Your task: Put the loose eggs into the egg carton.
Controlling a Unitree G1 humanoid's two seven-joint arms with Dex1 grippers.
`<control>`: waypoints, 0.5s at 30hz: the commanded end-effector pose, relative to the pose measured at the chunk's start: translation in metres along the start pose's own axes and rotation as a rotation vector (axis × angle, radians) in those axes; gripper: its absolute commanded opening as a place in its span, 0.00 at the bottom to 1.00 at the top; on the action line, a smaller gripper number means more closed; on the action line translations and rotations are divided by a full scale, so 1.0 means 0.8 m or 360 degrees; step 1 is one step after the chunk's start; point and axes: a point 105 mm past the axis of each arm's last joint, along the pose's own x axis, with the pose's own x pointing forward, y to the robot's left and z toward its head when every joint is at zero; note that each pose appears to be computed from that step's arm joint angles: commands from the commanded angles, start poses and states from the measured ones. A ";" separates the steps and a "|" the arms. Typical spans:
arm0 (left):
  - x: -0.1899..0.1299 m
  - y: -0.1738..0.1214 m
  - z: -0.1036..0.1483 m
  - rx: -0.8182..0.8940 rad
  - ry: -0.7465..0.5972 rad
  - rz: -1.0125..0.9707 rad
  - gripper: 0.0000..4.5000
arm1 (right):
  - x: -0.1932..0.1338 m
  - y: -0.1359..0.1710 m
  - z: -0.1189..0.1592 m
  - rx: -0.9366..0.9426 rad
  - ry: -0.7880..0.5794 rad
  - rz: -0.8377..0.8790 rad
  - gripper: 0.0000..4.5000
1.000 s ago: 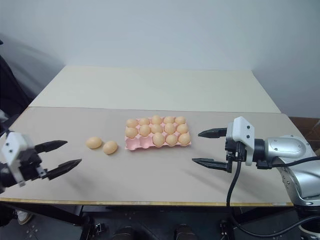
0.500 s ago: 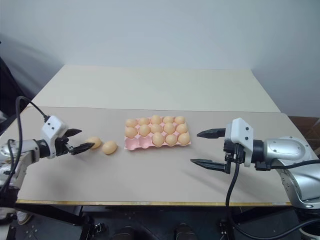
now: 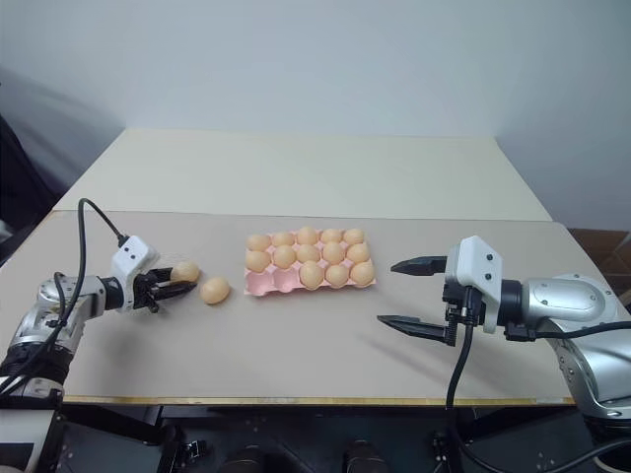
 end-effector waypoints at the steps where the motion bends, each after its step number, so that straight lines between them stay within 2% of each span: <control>1: -0.028 0.019 0.016 0.0084 -0.0073 0.0108 0.44 | -0.006 0.000 0.015 -0.0062 -0.0036 -0.0016 1.00; 5: -0.049 0.025 0.036 0.0143 -0.0150 0.0124 0.44 | -0.006 0.002 0.013 -0.0055 -0.0037 -0.0016 1.00; 8: -0.057 0.016 0.062 0.0192 -0.0266 0.0069 0.44 | -0.005 0.001 0.013 -0.0054 -0.0040 -0.0016 1.00; 10: -0.053 -0.006 0.091 0.0228 -0.0402 -0.0056 0.44 | -0.003 -0.001 0.013 -0.0058 -0.0045 -0.0009 1.00; 15: -0.021 -0.070 0.129 0.0229 -0.0600 -0.0386 0.44 | -0.001 -0.003 0.014 -0.0069 -0.0048 -0.0002 1.00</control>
